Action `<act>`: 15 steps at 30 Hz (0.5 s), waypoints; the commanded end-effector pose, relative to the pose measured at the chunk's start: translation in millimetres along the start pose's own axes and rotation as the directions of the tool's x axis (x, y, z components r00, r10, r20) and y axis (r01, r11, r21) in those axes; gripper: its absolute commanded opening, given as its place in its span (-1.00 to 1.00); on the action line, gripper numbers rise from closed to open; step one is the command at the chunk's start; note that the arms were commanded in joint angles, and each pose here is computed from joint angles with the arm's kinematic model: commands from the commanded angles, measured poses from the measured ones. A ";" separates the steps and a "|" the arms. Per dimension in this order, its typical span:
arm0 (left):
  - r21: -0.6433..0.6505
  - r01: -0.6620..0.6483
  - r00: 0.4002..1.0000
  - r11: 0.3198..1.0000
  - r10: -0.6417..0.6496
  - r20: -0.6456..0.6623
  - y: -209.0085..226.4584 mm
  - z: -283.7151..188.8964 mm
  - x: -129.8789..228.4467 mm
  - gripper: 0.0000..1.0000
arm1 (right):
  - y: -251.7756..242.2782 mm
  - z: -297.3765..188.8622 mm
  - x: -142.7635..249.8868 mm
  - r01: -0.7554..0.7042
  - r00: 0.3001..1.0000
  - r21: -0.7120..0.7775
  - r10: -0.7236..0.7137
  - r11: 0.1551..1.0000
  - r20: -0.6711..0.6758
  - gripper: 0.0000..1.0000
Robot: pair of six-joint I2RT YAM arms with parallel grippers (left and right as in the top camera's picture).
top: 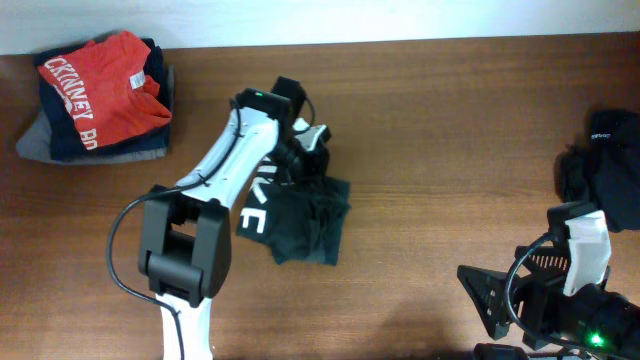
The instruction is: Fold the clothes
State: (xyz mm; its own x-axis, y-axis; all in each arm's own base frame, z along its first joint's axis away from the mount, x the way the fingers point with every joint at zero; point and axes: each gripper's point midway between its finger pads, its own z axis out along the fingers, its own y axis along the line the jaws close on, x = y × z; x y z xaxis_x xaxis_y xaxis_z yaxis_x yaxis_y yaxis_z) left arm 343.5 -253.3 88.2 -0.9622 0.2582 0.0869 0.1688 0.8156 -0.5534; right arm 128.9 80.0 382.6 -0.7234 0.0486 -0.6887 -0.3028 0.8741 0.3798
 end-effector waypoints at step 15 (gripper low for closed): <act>-0.006 -0.086 0.992 0.996 0.086 0.097 -23.5 4.1 -22.5 0.90 | 0.6 -1.8 0.2 0.007 1.000 0.005 -0.007 1.000 0.000 0.97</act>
State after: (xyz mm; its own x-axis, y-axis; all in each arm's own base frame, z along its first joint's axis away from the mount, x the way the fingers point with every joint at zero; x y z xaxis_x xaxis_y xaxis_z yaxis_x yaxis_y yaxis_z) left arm 359.7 -267.4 83.5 -0.9675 0.2527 -0.0072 0.2207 0.8303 -0.5117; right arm 128.9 80.0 382.6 -0.7234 0.0486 -0.6887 -0.3028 0.8741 0.3798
